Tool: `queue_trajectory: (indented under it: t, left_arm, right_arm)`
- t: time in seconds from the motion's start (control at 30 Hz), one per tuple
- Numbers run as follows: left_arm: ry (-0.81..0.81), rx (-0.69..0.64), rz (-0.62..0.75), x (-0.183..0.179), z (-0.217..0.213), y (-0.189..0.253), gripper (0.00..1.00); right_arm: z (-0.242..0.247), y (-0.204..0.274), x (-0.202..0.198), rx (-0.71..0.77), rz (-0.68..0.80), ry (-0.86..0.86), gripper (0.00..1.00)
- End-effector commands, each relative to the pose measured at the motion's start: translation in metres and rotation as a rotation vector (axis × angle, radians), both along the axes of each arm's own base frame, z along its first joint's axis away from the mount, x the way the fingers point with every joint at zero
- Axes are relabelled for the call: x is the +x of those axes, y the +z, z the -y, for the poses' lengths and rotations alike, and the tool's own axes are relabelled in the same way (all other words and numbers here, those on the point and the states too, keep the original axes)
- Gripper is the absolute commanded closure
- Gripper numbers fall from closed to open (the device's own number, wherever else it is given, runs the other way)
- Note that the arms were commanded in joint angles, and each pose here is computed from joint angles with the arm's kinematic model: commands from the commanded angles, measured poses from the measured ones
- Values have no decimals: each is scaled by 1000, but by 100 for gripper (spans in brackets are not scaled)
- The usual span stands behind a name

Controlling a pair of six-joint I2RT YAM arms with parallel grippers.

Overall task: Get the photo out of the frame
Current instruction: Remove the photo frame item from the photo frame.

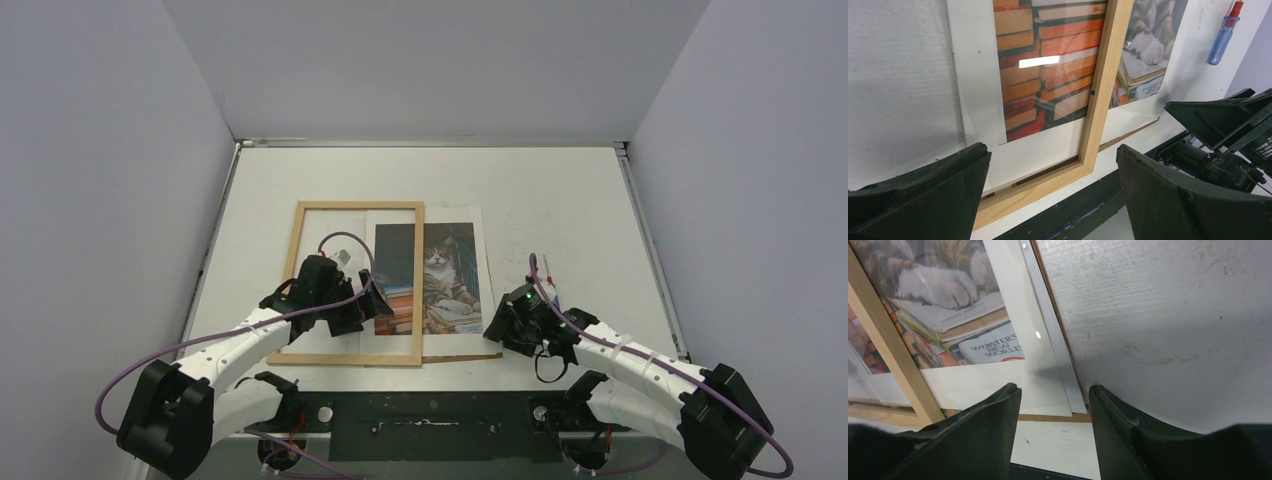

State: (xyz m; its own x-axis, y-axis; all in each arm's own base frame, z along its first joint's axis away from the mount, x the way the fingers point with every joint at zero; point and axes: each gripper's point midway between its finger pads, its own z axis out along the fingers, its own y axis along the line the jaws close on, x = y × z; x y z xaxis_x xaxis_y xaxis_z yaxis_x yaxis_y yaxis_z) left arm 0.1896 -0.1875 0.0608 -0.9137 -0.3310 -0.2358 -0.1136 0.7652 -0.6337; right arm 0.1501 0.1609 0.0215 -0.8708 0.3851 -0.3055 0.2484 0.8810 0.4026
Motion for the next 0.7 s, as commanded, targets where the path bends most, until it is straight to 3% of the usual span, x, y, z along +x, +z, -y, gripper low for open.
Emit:
queue_trajectory:
  t: [0.0,0.33,0.67]
  left_arm:
    - [-18,-37,29,5,10,0,3]
    - [-12,-37,19,3,10,-6,3]
    - [-9,-37,17,3,10,-6,3]
  right_arm:
    - [-7,-1,3,39,-1,-9,50]
    - [-13,20,13,61,43,-5,84]
    - [-12,29,16,45,57,12,98]
